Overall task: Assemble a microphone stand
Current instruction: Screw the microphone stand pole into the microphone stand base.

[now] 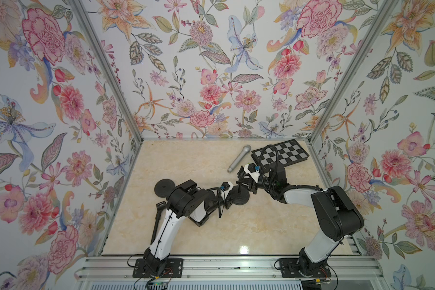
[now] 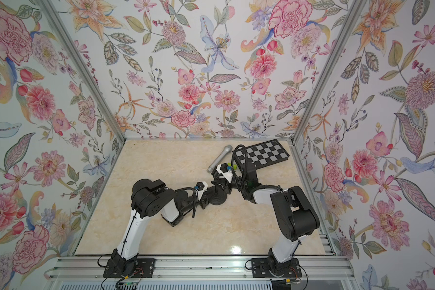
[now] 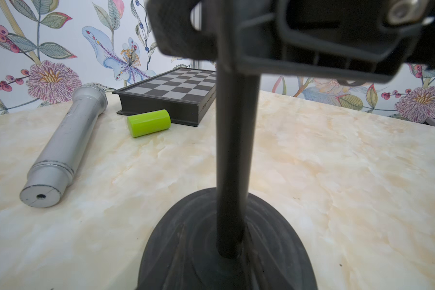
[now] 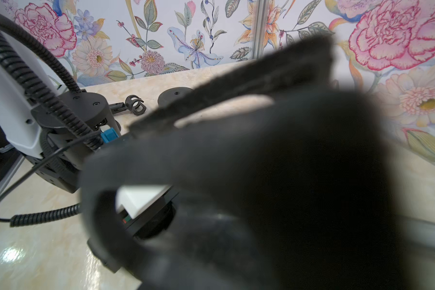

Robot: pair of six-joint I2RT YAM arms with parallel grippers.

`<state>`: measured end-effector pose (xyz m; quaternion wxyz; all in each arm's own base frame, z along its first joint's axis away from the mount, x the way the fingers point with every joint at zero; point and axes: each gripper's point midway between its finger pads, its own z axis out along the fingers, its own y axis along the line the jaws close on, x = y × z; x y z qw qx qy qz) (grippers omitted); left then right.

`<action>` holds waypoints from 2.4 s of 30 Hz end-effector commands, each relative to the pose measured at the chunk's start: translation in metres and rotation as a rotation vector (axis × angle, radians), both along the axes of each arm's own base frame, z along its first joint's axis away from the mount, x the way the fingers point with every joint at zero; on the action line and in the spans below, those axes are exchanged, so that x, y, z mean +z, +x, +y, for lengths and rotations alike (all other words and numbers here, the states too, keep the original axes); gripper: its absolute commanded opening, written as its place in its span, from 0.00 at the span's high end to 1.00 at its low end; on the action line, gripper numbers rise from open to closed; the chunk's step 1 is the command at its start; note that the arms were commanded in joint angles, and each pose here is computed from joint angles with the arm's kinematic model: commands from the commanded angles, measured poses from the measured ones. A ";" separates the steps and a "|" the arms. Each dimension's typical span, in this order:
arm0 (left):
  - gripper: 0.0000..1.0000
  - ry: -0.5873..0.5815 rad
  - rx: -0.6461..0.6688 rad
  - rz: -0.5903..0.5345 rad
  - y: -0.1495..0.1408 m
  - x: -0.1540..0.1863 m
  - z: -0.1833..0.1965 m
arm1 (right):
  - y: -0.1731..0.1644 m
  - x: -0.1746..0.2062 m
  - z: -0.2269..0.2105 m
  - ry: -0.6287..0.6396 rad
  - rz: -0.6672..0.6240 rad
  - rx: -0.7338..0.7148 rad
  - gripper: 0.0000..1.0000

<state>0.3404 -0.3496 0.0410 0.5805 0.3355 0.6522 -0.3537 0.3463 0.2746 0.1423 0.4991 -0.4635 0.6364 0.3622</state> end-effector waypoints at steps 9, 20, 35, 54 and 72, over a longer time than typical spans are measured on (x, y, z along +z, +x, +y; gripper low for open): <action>0.61 -0.055 0.104 -0.062 0.009 -0.005 0.028 | 0.004 -0.028 -0.043 0.184 0.047 -0.840 1.00; 0.61 -0.054 0.113 -0.068 0.009 -0.003 0.029 | -0.019 -0.061 -0.012 0.058 0.076 -0.908 1.00; 0.60 -0.051 0.113 -0.063 0.009 -0.005 0.031 | -0.049 0.002 -0.013 0.049 -0.082 -0.195 0.52; 0.60 -0.049 0.111 -0.060 0.008 -0.005 0.031 | -0.006 0.022 -0.008 0.146 -0.104 0.030 0.51; 0.61 -0.050 0.146 -0.057 0.011 -0.004 0.036 | 0.017 -0.023 -0.043 0.142 0.047 -0.607 1.00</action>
